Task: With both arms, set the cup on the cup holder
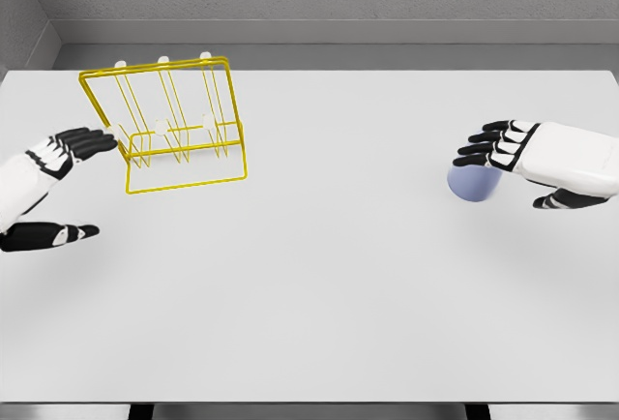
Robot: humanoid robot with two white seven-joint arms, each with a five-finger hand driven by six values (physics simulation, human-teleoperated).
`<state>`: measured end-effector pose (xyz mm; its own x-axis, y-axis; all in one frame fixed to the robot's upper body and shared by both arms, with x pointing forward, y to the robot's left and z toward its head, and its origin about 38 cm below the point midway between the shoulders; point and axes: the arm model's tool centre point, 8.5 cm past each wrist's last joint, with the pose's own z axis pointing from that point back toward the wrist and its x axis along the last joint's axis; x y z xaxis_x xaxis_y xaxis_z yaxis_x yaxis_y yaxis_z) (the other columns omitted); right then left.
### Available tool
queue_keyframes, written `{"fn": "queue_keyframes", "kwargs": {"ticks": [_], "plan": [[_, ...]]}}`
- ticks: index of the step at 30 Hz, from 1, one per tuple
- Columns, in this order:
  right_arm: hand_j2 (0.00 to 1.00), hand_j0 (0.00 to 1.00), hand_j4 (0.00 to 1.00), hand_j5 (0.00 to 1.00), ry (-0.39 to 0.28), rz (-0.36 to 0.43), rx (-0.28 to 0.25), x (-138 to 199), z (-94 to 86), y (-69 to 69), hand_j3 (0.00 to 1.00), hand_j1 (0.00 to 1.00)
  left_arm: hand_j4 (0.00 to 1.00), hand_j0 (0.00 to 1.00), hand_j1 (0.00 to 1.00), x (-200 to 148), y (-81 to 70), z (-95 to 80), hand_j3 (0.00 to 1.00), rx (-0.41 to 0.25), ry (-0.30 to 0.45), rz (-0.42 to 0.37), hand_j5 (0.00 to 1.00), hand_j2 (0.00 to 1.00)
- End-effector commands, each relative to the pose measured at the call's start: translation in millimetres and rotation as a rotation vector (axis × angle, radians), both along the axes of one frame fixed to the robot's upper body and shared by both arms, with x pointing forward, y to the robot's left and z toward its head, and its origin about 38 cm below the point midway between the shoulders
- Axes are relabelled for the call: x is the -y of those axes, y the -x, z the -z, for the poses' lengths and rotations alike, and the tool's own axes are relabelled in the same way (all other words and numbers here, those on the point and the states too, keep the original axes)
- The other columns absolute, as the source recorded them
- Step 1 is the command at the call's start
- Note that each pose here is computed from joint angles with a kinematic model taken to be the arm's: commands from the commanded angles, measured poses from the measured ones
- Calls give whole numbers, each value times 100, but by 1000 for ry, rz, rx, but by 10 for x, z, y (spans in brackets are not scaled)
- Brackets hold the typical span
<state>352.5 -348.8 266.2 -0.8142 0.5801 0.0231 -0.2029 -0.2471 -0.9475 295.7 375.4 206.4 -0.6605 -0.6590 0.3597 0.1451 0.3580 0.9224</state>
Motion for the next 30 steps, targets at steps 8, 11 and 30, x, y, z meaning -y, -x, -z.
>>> {"fn": "queue_keyframes", "kwargs": {"ticks": [8,11,30], "plan": [[100,100,100,100,-21,0,1,-10,14,-2,100,100,100,100,100,15,6,36,100,-10,7,3,100,100],[100,100,100,100,7,-6,75,-32,-218,-103,100,100,100,100,100,1,3,40,100,-13,13,-2,100,100],[99,99,99,99,248,10,-71,-343,-3,-1029,99,99,100,100,100,254,38,261,100,-56,69,43,100,100]]}}
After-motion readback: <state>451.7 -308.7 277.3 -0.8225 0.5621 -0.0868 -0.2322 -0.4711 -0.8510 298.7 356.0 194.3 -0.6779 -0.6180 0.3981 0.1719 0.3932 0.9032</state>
